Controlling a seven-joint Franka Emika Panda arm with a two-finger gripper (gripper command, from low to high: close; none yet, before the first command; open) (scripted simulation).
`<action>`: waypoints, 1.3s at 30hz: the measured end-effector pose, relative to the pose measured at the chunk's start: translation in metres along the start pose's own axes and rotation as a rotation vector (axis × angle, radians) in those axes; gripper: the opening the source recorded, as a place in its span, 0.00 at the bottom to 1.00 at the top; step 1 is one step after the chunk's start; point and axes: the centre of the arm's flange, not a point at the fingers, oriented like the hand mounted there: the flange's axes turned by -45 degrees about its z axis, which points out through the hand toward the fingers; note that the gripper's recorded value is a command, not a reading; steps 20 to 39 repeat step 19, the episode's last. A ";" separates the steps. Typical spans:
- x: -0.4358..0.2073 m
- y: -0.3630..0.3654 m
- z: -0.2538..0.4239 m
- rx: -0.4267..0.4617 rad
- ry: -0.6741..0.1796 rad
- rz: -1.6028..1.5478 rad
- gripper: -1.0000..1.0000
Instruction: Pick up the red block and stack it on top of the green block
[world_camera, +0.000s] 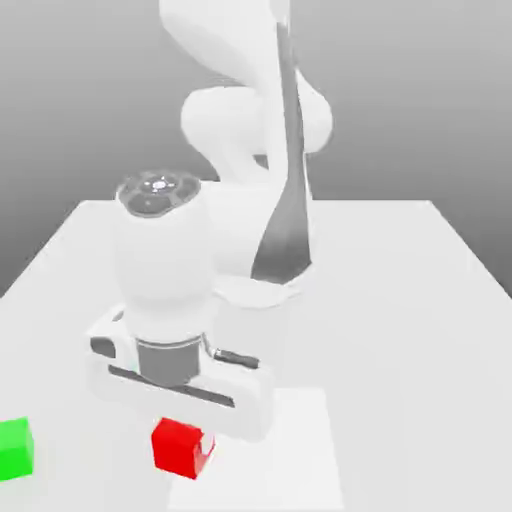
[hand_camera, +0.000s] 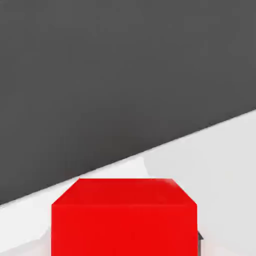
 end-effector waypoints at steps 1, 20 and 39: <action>0.011 0.023 -0.004 0.000 0.000 0.084 0.00; 0.051 0.157 -0.004 0.002 0.000 0.542 1.00; 0.051 0.157 -0.004 0.002 0.000 0.542 1.00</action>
